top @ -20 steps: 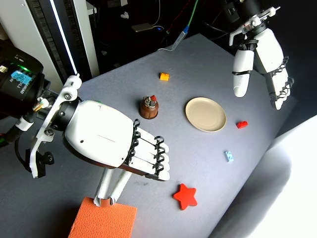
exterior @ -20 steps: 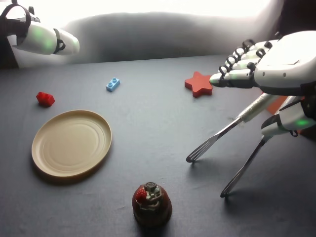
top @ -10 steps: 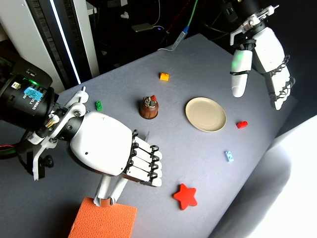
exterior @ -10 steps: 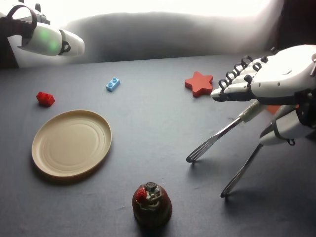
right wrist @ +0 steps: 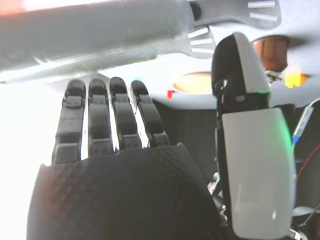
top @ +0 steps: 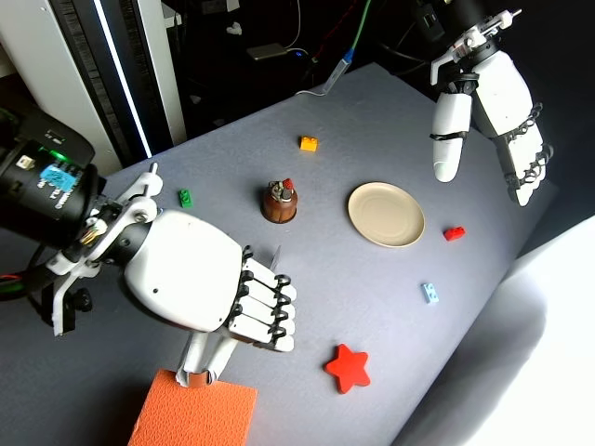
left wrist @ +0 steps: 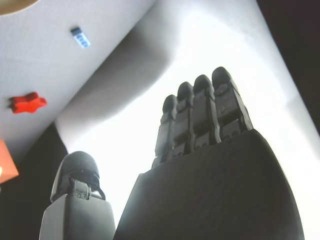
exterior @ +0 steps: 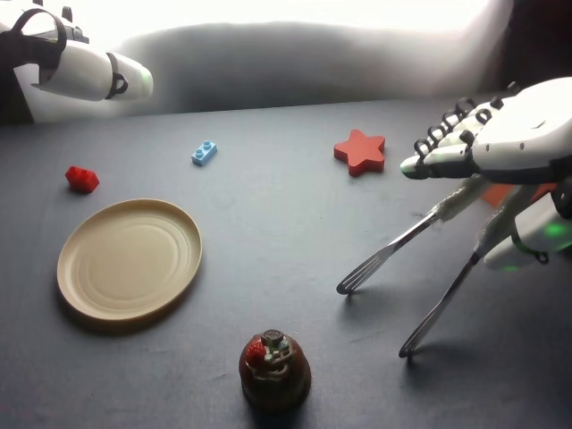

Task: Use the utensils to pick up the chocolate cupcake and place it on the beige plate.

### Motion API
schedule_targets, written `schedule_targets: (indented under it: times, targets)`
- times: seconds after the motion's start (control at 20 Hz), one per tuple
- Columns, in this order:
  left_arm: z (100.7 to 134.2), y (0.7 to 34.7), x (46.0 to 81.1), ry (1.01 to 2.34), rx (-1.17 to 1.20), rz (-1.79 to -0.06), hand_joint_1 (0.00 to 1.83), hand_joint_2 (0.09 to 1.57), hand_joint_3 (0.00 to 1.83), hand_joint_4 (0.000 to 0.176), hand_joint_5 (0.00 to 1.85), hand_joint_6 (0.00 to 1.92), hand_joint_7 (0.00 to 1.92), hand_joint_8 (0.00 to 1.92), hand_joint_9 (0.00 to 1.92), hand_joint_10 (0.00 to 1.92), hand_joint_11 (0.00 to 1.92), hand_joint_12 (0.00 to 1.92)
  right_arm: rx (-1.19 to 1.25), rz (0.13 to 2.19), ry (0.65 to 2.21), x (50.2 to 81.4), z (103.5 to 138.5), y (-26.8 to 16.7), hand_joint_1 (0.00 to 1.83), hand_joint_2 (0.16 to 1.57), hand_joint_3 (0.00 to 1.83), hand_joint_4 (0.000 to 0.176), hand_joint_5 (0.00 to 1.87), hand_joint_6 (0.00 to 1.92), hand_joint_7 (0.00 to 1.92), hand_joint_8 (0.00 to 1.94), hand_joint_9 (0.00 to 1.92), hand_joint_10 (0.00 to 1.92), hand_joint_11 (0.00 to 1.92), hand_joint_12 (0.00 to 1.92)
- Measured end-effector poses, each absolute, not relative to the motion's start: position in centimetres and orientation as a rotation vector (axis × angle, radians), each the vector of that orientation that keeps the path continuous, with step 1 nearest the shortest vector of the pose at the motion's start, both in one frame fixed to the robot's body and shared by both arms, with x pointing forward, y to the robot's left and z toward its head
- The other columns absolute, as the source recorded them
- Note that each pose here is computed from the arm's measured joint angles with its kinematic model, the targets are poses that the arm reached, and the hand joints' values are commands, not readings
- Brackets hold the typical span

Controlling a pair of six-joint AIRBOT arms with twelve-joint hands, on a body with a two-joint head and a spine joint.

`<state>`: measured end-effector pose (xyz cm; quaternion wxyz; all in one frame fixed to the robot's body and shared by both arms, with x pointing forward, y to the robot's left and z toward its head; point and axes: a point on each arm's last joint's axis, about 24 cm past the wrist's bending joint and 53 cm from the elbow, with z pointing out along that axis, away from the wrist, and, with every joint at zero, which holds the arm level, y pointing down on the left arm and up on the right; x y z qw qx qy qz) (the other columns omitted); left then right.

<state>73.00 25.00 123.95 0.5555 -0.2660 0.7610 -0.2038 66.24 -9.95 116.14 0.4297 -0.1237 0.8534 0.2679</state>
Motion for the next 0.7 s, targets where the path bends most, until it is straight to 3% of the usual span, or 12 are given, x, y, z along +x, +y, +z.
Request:
schedule_targets:
  times: [0.25,0.7]
  targets:
    - [123.9,24.9,72.9,1.798,-0.628,-0.481,0.07,1.13,0.00,0.000,0.08,0.00,0.11,0.00,0.06,0.00,0.00,0.09,-0.326,0.636,2.146,66.9,114.6,-10.2,0.46,0.99,0.00,0.000,0.00,0.00,0.00,0.00,0.00,0.00,0.00,0.00]
    - [123.9,24.9,72.9,1.799,-0.628,-0.481,0.09,1.13,0.00,0.000,0.09,0.01,0.12,0.01,0.06,0.00,0.02,0.05,-0.342,0.685,2.174,66.9,113.7,-9.4,0.51,0.96,0.00,0.000,0.00,0.00,0.00,0.00,0.00,0.00,0.00,0.00]
